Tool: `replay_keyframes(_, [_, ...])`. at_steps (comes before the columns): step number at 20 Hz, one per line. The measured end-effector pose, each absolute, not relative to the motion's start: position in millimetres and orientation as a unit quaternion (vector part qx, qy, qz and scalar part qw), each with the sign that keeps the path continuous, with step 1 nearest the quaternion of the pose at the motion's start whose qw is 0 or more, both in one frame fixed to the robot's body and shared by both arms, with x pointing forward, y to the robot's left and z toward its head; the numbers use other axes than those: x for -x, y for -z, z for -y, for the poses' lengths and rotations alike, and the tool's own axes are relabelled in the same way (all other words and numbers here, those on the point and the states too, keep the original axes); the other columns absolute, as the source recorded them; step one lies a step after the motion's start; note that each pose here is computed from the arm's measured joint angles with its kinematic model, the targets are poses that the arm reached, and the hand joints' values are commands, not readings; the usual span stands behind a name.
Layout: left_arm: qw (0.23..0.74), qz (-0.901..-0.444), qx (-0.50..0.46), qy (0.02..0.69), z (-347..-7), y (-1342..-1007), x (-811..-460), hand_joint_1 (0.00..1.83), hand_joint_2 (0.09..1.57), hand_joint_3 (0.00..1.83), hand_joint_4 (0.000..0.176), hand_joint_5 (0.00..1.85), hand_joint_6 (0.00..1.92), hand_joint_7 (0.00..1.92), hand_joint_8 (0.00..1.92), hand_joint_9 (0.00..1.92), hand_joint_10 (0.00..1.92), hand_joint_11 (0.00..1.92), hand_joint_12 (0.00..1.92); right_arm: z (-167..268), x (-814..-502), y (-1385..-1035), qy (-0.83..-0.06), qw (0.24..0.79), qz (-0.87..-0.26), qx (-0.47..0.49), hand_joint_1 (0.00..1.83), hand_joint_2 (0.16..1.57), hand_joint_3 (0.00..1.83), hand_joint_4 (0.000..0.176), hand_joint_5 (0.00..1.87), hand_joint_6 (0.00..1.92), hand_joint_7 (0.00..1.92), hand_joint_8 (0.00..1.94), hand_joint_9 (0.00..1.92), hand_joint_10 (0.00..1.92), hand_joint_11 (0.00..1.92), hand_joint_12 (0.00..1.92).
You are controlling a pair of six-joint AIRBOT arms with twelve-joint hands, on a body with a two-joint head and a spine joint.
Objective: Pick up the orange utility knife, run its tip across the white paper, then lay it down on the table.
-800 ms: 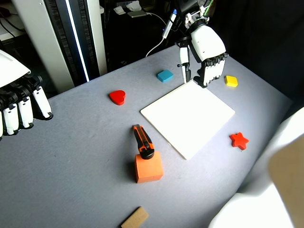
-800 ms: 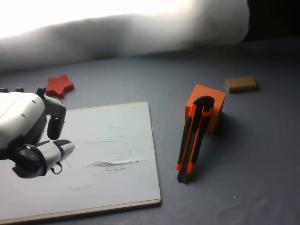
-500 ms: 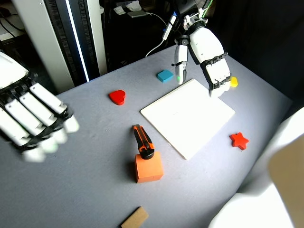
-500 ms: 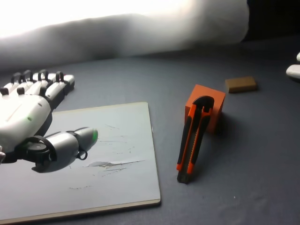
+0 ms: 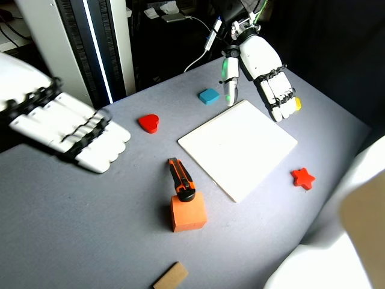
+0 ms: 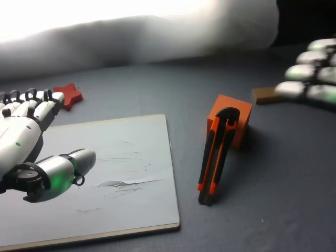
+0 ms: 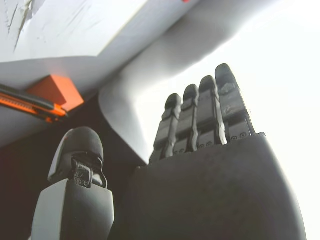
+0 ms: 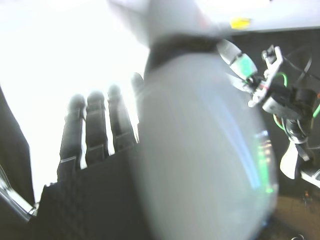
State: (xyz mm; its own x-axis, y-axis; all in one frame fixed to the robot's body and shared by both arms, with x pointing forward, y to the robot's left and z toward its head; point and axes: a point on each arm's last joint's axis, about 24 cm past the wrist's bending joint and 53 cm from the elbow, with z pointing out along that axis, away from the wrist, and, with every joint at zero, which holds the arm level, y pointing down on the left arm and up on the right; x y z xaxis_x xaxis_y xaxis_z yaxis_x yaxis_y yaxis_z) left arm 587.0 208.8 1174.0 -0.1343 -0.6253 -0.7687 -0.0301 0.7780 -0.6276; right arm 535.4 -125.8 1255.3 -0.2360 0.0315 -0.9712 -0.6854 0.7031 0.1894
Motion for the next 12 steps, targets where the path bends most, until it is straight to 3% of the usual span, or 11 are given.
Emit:
replay_keyframes(3, [0.619, -0.710, 0.229, 0.244, -210.6, -1175.4, -589.5, 0.12, 1.29, 0.00, 0.010, 0.00, 0.00, 0.00, 0.00, 0.00, 0.00, 0.00, 0.11, 86.1, -525.6, -1254.6, -0.364, 0.542, -0.699, 0.292, 1.17, 1.07, 0.00, 0.000, 0.00, 0.00, 0.00, 0.00, 0.00, 0.00, 0.00, 0.00])
replay_keyframes(7, [0.622, -0.708, 0.228, 0.244, -211.1, -1177.2, -590.7, 0.09, 1.29, 0.00, 0.017, 0.00, 0.00, 0.00, 0.00, 0.00, 0.00, 0.00, 0.25, 69.7, -537.5, -1233.5, -0.363, 0.510, -0.710, 0.325, 1.16, 1.05, 0.00, 0.000, 0.00, 0.00, 0.00, 0.00, 0.00, 0.00, 0.00, 0.00])
replay_keyframes(12, [0.610, -0.719, 0.214, 0.257, -195.0, -1170.2, -589.8, 0.15, 1.28, 0.00, 0.012, 0.00, 0.00, 0.00, 0.00, 0.00, 0.00, 0.00, 0.22, 49.2, -557.7, -1210.6, -0.351, 0.489, -0.721, 0.344, 1.15, 1.05, 0.00, 0.000, 0.00, 0.00, 0.00, 0.00, 0.00, 0.00, 0.00, 0.00])
